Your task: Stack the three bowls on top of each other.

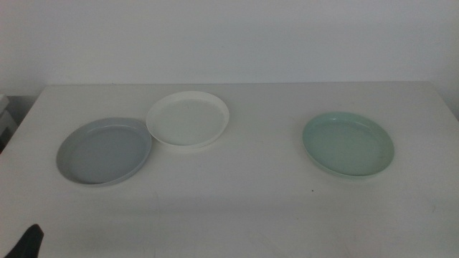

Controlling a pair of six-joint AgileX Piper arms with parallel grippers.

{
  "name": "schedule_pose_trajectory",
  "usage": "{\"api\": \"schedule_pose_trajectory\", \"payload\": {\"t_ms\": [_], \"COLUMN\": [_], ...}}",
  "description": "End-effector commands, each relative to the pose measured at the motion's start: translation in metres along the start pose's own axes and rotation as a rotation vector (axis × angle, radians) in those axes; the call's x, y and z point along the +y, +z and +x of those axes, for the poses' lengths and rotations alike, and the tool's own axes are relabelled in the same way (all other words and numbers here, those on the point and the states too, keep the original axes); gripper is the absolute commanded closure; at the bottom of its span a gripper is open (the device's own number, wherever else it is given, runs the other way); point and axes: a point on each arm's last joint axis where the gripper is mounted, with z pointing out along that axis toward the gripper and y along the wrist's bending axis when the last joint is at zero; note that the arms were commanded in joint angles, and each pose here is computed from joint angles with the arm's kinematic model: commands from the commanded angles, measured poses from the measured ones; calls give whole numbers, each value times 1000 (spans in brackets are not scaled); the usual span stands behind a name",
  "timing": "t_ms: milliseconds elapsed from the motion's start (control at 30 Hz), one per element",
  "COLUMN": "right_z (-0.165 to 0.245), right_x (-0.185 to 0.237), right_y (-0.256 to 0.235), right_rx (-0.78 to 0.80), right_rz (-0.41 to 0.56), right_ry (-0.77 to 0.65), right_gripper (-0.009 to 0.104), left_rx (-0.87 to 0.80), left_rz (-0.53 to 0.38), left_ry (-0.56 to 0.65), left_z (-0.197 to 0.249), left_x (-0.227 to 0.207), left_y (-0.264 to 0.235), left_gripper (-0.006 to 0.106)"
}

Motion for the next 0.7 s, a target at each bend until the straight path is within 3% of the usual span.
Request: {"api": "schedule_pose_trajectory", "payload": {"t_ms": [0, 667], "right_z": [-11, -11], "right_x": [0, 0], "right_y": [-3, -3], "right_rx": [-112, -112], "right_rz": [3, 3], "right_ry": [-20, -20], "right_gripper": [47, 47], "left_rx": [-100, 229], "left_rz": [5, 25], "left_ry": [-13, -22], "left_z": [-27, -233], "left_x": [-1, -16], "left_y": [-1, 84], "left_gripper": [-5, -5]}}
